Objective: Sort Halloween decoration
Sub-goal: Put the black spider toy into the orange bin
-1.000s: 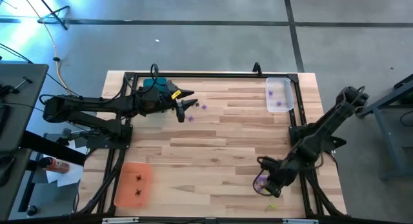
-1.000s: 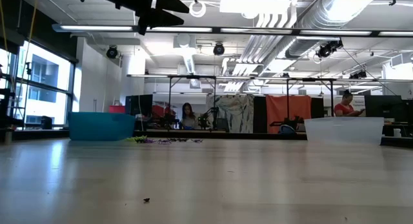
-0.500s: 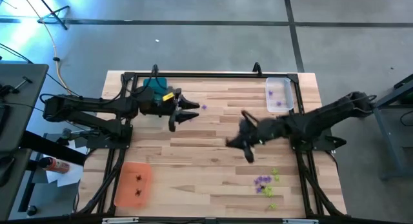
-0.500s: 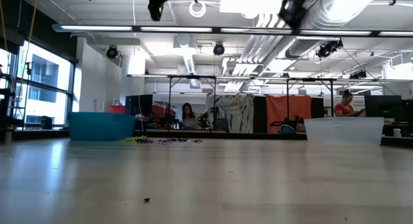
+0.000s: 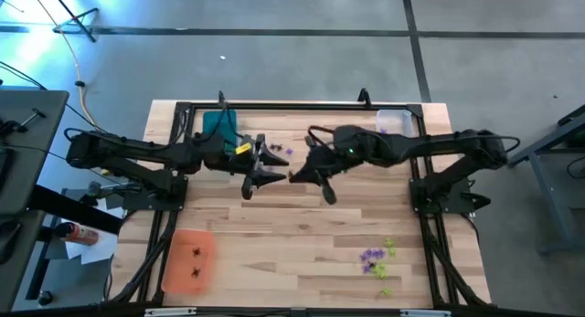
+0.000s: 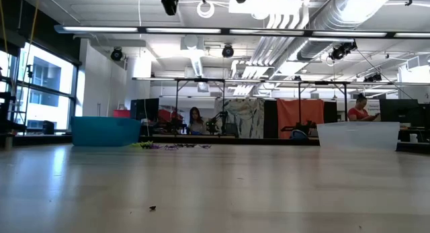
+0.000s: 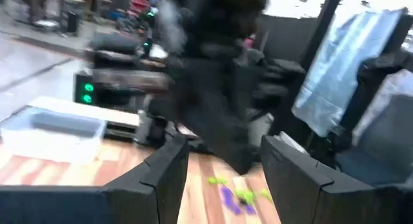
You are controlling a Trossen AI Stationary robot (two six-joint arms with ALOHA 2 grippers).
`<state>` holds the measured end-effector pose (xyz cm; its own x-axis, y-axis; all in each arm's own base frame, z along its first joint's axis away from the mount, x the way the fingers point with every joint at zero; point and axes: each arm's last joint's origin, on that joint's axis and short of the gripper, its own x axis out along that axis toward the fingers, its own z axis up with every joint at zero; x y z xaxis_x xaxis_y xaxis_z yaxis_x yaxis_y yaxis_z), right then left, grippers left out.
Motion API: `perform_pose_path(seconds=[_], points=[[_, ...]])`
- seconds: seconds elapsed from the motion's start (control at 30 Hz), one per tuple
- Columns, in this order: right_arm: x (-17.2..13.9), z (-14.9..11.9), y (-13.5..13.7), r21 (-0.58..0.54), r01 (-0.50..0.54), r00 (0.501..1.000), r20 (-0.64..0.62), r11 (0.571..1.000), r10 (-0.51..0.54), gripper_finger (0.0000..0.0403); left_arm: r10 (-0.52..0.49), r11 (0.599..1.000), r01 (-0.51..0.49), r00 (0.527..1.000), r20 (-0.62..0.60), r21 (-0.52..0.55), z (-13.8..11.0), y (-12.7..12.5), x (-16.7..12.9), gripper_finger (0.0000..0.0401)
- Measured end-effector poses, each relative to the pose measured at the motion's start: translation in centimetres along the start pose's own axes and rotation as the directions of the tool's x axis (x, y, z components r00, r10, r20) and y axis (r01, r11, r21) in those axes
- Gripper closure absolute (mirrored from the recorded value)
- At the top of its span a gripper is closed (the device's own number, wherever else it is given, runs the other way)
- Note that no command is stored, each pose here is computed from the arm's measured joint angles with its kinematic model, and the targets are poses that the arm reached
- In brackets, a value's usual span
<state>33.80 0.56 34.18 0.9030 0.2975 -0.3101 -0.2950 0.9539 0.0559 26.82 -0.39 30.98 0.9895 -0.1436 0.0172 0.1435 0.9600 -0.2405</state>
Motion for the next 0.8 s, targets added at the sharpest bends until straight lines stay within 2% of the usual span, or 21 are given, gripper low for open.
perform_pose_path(seconds=[0.1, 0.33, 0.47, 0.8], points=[[-0.2, 0.3, -0.8, -0.001, -0.014, 0.999, -0.037, 1.000, 0.014, 0.0403, -0.015, 0.999, 0.015, 1.000, 0.000, 0.028, 0.0, -0.4, 0.0, 0.0219], [-0.5, 1.2, -0.7, -0.051, -0.072, 0.997, -0.006, 0.996, 0.071, 0.0403, -0.001, 1.000, 0.001, 1.000, 0.003, 0.030, 0.0, -0.4, 0.1, 0.0219], [-0.5, 1.2, -0.6, -0.051, -0.075, 0.997, -0.011, 0.996, 0.075, 0.0403, 0.016, 0.999, -0.016, 1.000, 0.003, 0.030, -0.3, -0.2, 0.4, 0.0219], [-0.5, 1.0, -0.7, -0.043, -0.061, 0.998, -0.026, 0.997, 0.060, 0.0403, -0.034, 0.999, 0.033, 0.999, 0.020, 0.018, -0.8, -0.1, 1.3, 0.0219]])
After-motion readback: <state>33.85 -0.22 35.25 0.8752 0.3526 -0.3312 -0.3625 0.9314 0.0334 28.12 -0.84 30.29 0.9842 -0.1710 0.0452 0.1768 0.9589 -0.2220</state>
